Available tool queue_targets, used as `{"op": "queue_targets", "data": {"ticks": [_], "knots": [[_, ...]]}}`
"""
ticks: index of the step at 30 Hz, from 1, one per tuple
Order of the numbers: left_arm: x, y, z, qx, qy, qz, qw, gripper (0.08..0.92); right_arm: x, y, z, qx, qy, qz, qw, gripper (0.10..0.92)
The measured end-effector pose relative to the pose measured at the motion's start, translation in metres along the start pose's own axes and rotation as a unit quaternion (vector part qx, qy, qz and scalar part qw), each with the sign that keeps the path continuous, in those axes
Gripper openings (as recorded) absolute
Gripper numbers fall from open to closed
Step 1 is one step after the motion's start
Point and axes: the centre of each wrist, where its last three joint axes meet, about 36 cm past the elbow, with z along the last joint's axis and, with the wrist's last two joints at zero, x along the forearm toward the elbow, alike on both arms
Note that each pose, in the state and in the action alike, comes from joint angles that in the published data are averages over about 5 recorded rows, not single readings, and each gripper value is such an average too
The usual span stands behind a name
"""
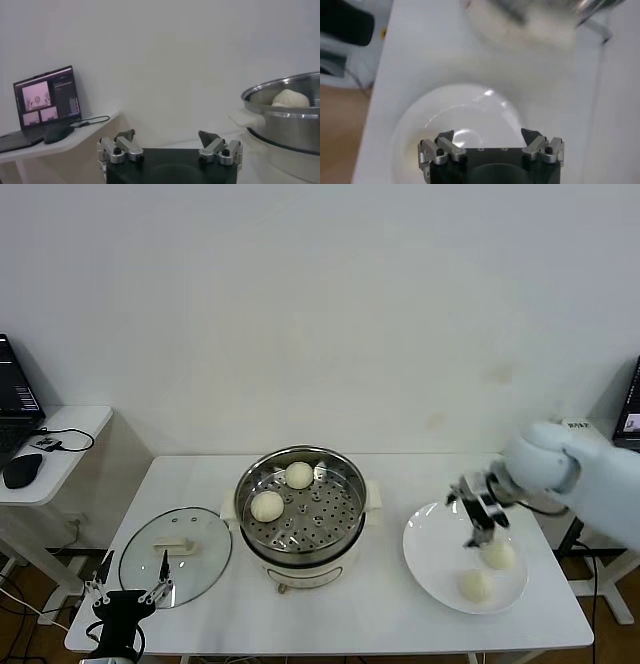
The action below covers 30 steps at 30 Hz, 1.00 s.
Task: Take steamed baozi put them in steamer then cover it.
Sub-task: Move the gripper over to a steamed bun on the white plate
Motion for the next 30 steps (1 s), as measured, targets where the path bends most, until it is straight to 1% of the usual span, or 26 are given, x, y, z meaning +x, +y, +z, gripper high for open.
{"op": "queue_targets", "data": {"ticks": [6,12,23,30], "knots": [[0.003,-0.002,0.002,0.001,0.005,-0.001,1.0,0.823,-0.022,0.026,0.015,-0.005,0.013,-0.015,1.0,0.823],[0.004,-0.001,0.002,0.0,0.005,-0.003,1.0,0.823,-0.043,0.042,0.02,-0.007,0.018,-0.025,0.999,0.823],[0.005,0.001,0.002,-0.002,0.005,-0.009,1.0,0.823,-0.076,0.048,0.018,-0.009,0.015,-0.026,0.999,0.82],[0.004,0.002,0.004,-0.002,0.006,-0.011,1.0,0.823,-0.089,0.048,0.019,-0.017,0.019,-0.026,0.999,0.762]]}}
